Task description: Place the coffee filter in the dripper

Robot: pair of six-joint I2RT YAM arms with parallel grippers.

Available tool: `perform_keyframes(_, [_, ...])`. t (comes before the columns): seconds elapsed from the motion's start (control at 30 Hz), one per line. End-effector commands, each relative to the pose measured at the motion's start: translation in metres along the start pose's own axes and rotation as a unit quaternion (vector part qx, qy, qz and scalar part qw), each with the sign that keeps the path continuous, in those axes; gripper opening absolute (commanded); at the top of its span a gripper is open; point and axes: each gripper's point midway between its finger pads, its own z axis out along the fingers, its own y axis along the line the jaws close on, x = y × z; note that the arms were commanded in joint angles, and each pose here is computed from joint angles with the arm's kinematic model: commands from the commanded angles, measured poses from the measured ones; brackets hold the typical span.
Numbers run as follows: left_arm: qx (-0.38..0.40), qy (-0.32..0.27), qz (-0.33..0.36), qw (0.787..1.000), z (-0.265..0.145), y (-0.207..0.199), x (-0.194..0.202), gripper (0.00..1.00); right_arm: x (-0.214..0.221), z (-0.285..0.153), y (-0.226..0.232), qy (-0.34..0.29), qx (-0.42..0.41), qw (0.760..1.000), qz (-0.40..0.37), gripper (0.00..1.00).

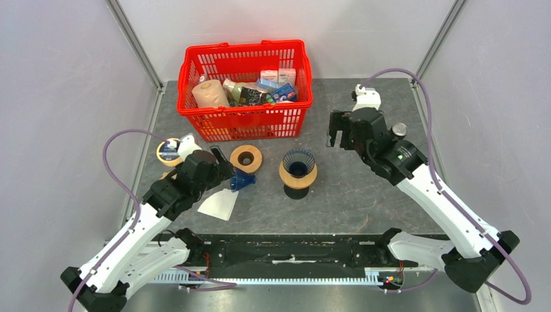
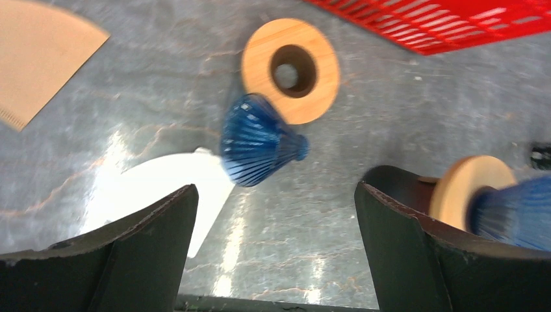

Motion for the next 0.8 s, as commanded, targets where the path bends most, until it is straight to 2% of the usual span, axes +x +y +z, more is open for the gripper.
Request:
perform_keyframes(0.0, [-0.095,0.048,-0.057,0.993,0.008,0.049,0.032,0.97,0.002,0.004,-0.02,-0.022,0.027,0.998,0.049,0.97])
perform_keyframes(0.03, [-0.101,0.058,-0.068,0.991,0.011,0.055,0.039,0.97,0.003,0.005,-0.022,-0.025,0.029,0.998,0.053,0.99])
perform_keyframes(0.27, [-0.098,0.132,-0.124,0.979,0.038,0.069,0.09,0.96,0.021,0.019,-0.021,-0.013,0.015,0.999,0.045,0.99])
perform_keyframes(0.4, [-0.11,0.159,-0.127,0.973,0.05,0.077,0.11,0.96,0.029,0.027,-0.024,-0.004,0.019,0.999,0.041,0.99])
perform_keyframes(0.77, [-0.183,0.196,-0.096,0.959,0.058,0.105,0.135,0.92,0.041,0.038,-0.027,0.017,0.026,0.999,0.038,0.99])
